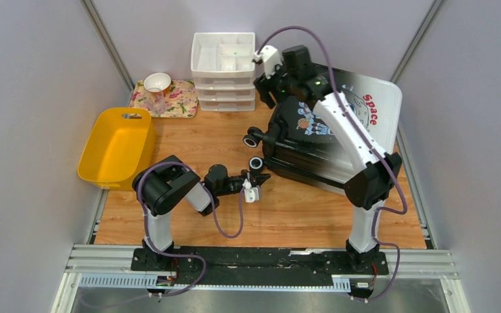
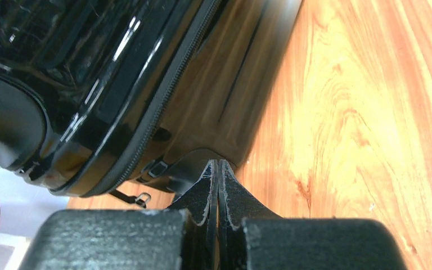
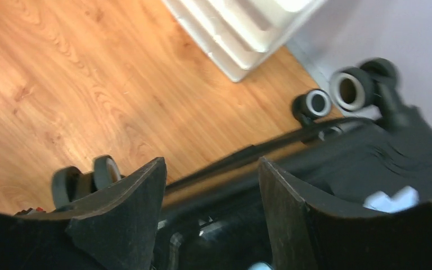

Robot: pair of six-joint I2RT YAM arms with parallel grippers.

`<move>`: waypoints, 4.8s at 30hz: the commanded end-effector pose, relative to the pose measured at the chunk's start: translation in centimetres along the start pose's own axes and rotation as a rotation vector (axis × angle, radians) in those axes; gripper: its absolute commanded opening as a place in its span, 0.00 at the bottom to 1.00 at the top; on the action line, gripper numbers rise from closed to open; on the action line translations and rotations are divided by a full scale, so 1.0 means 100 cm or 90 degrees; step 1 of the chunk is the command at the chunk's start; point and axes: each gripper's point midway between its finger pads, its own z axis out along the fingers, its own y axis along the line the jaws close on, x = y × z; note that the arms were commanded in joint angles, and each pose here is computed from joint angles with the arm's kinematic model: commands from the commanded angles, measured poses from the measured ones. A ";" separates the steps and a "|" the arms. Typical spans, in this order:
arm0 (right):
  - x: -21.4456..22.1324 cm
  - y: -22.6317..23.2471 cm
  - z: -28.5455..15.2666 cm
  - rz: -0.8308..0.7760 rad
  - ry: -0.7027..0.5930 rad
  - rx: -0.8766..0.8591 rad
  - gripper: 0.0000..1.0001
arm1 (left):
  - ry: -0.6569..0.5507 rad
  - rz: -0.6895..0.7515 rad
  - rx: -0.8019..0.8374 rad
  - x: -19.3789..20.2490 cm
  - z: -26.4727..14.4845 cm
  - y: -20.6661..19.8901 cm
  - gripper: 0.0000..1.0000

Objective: Open, take out, and arrange the luggage

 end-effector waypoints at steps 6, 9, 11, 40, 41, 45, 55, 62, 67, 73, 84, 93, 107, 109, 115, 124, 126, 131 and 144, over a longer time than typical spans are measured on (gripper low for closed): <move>0.011 0.052 0.065 -0.122 0.063 0.000 0.59 | -0.096 0.134 -0.127 -0.058 -0.022 0.047 0.00; 0.044 0.062 0.077 -0.144 0.129 -0.026 0.56 | -0.094 0.121 -0.126 -0.064 -0.040 0.042 0.24; 0.066 0.070 0.078 -0.152 0.177 -0.057 0.56 | -0.097 0.115 -0.119 -0.070 -0.056 0.035 0.36; 0.210 0.193 -0.147 -0.297 0.318 -0.588 0.31 | -0.019 -0.287 -0.109 -0.055 -0.103 -0.004 0.55; 0.214 0.191 -0.149 -0.291 0.323 -0.574 0.30 | -0.033 -0.289 -0.101 -0.061 -0.095 -0.005 0.54; 0.194 0.168 -0.150 -0.277 0.269 -0.478 0.41 | -0.074 -0.285 -0.095 -0.074 -0.070 0.001 0.54; 0.149 0.165 -0.199 -0.392 0.167 -0.421 0.93 | -0.045 -0.332 -0.103 -0.062 -0.068 -0.009 0.56; 0.154 0.176 -0.165 -0.455 0.190 -0.380 0.95 | 0.000 -0.377 -0.120 -0.054 -0.085 -0.020 0.59; 0.164 0.188 -0.151 -0.485 0.226 -0.420 0.95 | 0.002 -0.403 -0.115 -0.055 -0.089 -0.027 0.60; 0.188 0.194 -0.143 -0.494 0.286 -0.461 0.93 | 0.020 -0.430 -0.129 -0.047 -0.089 -0.028 0.60; 0.196 0.167 -0.142 -0.504 0.357 -0.394 0.00 | -0.022 -0.427 -0.106 -0.059 -0.069 -0.026 0.58; 0.154 0.136 -0.181 -0.493 0.293 -0.334 0.00 | -0.102 -0.358 -0.093 -0.089 -0.027 -0.014 0.54; 0.180 0.152 -0.168 -0.408 0.290 -0.348 0.00 | -0.155 -0.330 -0.110 -0.108 0.020 -0.014 0.47; 0.177 0.156 -0.170 -0.396 0.284 -0.356 0.00 | -0.157 -0.331 -0.116 -0.109 0.023 -0.013 0.47; 0.163 0.175 -0.181 -0.348 0.248 -0.411 0.00 | -0.170 -0.314 -0.136 -0.121 0.029 -0.008 0.49; 0.187 0.192 -0.186 -0.313 0.269 -0.463 0.00 | -0.169 -0.290 -0.173 -0.126 0.038 -0.001 0.49; 0.184 0.198 -0.185 -0.302 0.255 -0.472 0.00 | -0.170 -0.292 -0.181 -0.127 0.039 0.001 0.49; 0.174 0.205 -0.181 -0.279 0.249 -0.477 0.00 | -0.178 -0.286 -0.184 -0.133 0.044 0.002 0.49; 0.200 0.196 -0.173 -0.290 0.285 -0.443 0.00 | -0.192 -0.309 -0.195 -0.139 0.054 0.005 0.48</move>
